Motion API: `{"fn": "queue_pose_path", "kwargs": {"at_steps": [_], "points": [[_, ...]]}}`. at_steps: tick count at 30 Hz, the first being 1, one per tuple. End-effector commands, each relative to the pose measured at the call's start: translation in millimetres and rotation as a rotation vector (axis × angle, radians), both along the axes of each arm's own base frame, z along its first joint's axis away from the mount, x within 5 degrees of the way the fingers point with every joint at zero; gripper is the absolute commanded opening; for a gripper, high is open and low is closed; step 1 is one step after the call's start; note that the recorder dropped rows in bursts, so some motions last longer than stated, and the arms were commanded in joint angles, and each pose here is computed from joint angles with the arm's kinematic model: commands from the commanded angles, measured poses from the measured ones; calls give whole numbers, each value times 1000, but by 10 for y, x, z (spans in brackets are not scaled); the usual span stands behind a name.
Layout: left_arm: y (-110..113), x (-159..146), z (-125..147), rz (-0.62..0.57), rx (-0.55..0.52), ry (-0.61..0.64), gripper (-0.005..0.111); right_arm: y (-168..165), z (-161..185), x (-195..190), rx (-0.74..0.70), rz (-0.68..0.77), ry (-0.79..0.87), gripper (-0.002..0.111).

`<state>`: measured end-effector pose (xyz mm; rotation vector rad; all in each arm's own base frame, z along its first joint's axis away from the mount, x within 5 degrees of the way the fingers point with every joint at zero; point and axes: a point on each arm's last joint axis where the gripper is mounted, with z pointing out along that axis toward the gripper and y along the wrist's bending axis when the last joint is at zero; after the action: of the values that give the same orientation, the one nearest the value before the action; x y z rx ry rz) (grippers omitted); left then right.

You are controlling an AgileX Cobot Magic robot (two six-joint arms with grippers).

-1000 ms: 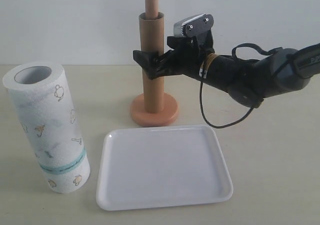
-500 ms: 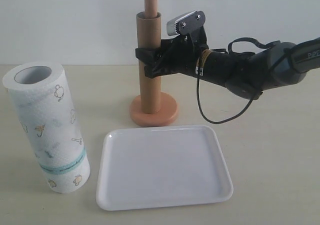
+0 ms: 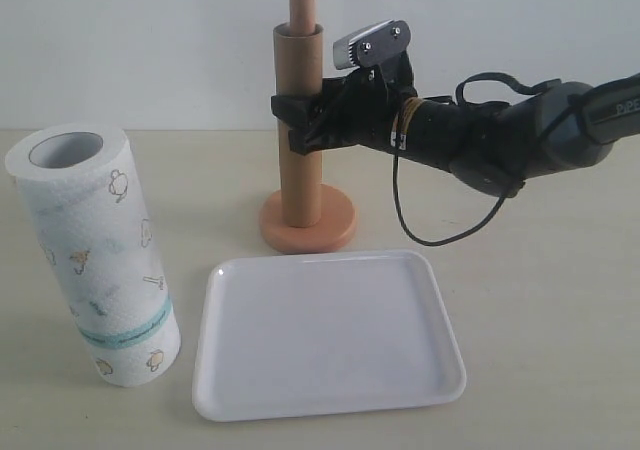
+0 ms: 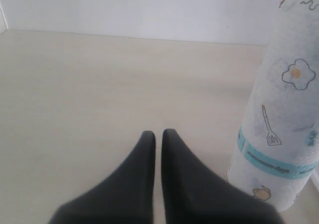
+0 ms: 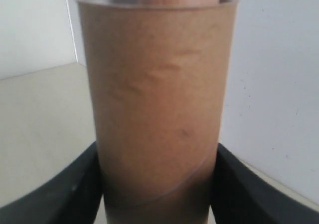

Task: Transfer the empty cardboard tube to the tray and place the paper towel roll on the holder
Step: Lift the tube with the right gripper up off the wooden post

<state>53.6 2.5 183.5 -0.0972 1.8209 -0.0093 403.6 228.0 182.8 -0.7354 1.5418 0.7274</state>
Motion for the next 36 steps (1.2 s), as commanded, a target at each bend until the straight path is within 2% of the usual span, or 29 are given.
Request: {"fn": "queue_pose_path", "kwargs": {"at_steps": [1, 5, 11, 15, 25, 28, 31, 36], "points": [[-2, 0, -8, 1, -10, -3, 4, -20, 13, -2, -42, -16, 10, 0], [-2, 0, -8, 1, -10, -3, 4, -38, 237, -33, -29, -21, -33, 0], [-2, 0, -8, 1, -10, -3, 4, -91, 819, -95, 0, -51, -144, 0], [-2, 0, -8, 1, -10, -3, 4, -149, 1311, -156, 30, -88, -226, 0], [-2, 0, -8, 1, -10, -3, 4, -334, 2654, -523, 263, -102, -423, 0], [-2, 0, -8, 1, -10, -3, 4, -424, 3023, -676, 296, -126, -494, 0], [-2, 0, -8, 1, -10, -3, 4, -535, 3318, -871, 287, -160, -562, 0], [-2, 0, -8, 1, -10, -3, 4, -737, 3638, -1343, 162, -186, -678, 0]]}}
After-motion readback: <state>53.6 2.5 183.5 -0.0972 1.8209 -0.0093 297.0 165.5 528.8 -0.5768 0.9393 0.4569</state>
